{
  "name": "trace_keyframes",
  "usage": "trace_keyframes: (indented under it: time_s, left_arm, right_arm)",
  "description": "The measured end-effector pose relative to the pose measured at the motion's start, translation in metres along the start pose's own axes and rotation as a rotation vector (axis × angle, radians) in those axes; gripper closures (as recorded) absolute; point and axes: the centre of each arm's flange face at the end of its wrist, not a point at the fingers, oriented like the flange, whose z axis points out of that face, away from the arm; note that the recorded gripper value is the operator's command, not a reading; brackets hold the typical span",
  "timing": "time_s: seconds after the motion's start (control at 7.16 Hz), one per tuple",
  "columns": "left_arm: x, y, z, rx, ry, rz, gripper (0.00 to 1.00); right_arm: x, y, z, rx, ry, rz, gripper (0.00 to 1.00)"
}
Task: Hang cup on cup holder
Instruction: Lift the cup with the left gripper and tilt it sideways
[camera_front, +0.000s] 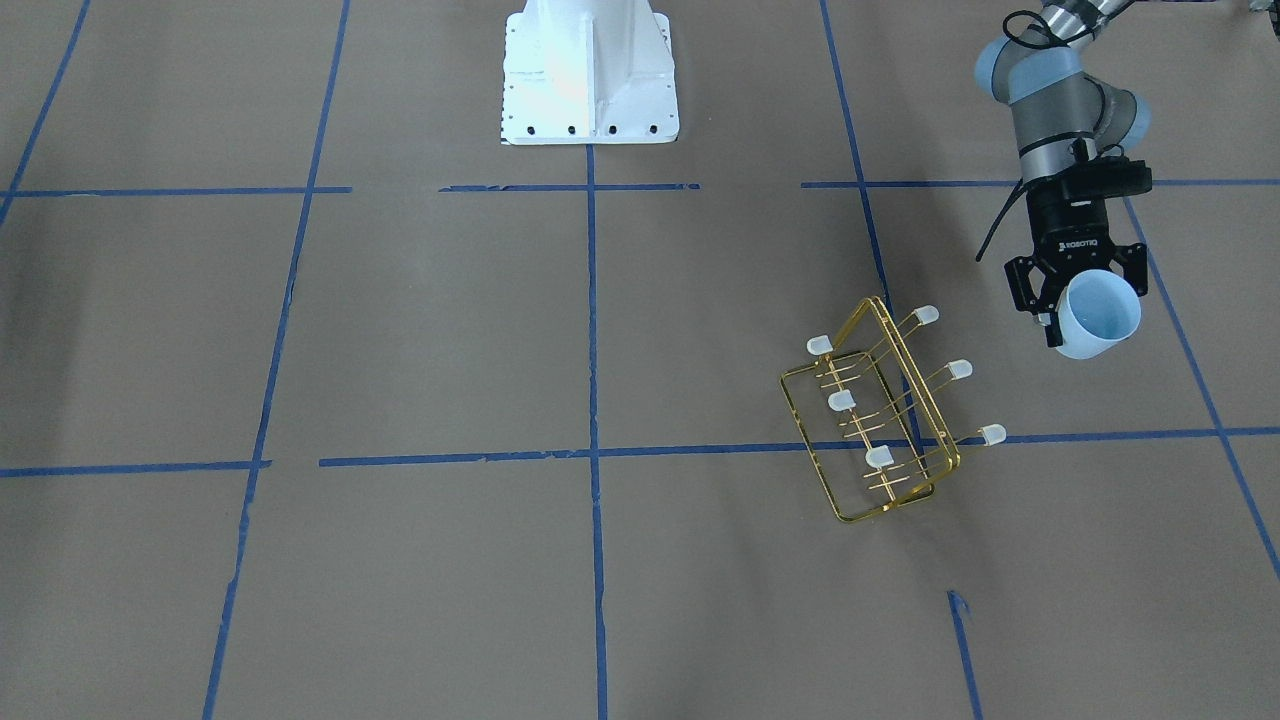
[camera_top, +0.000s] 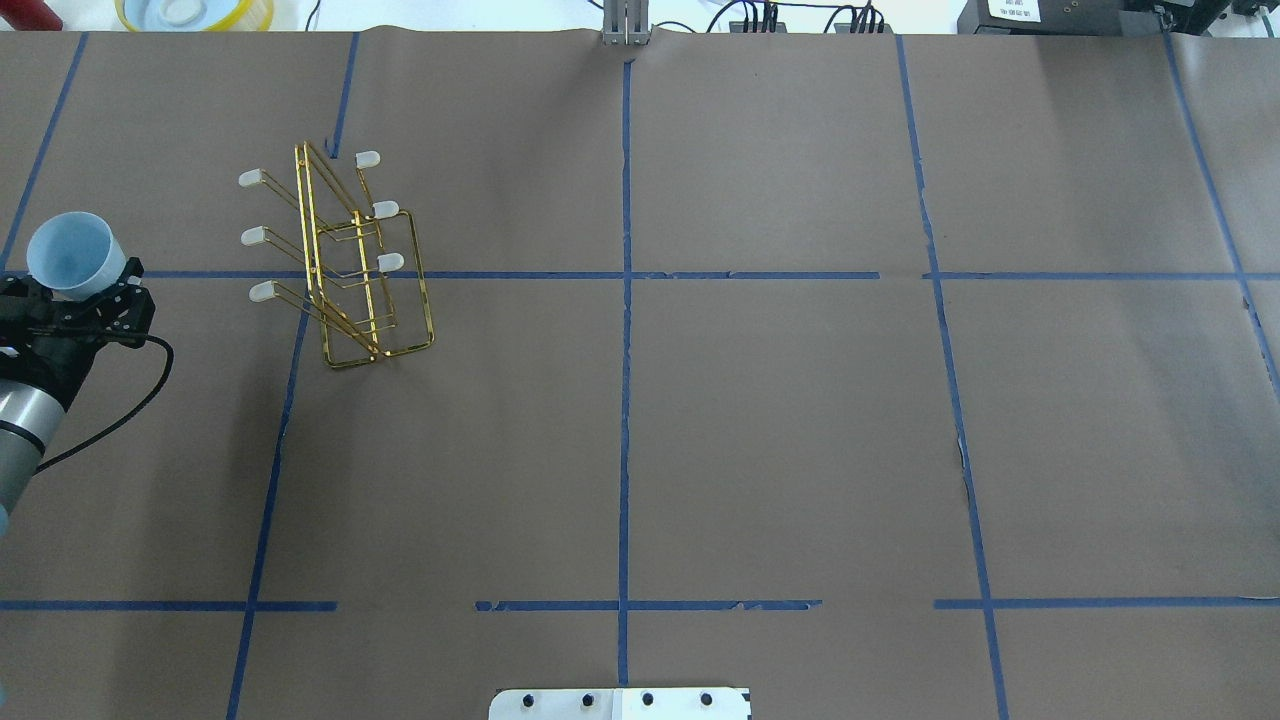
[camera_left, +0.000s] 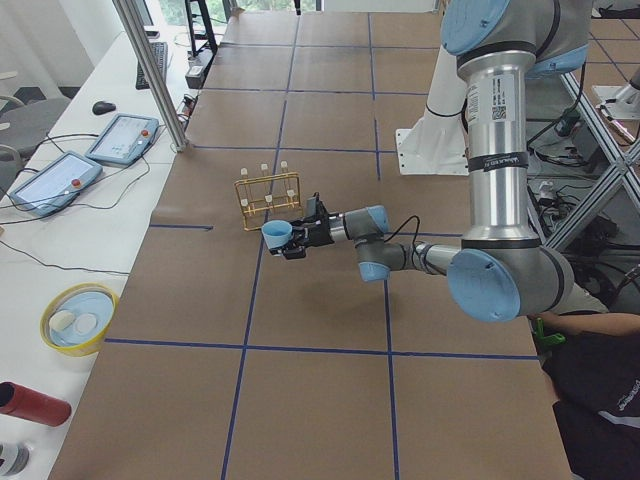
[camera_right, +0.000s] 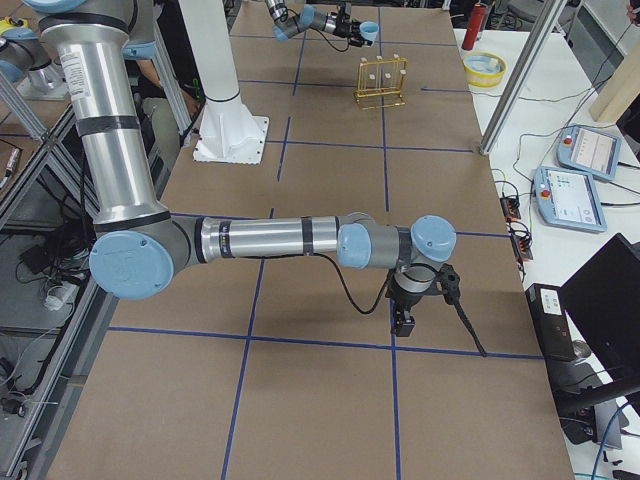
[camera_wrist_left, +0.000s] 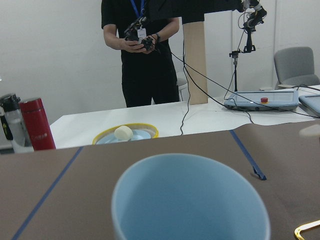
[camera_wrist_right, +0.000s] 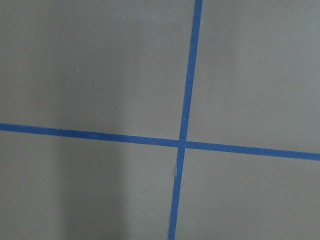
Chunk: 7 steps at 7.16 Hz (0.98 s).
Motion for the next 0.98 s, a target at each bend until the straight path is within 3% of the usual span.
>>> trace_keyframes:
  time_s: [0.42, 0.98]
  left_arm:
    - [-0.013, -0.037, -0.02, 0.025, -0.006, 0.271, 1.0]
    - [-0.021, -0.093, -0.017, 0.044, -0.117, 0.891, 1.0]
  right_arm:
    - [0.0, 0.0, 0.0, 0.0, 0.0, 0.0, 0.0]
    - [0.0, 0.0, 0.0, 0.0, 0.0, 0.0, 0.0]
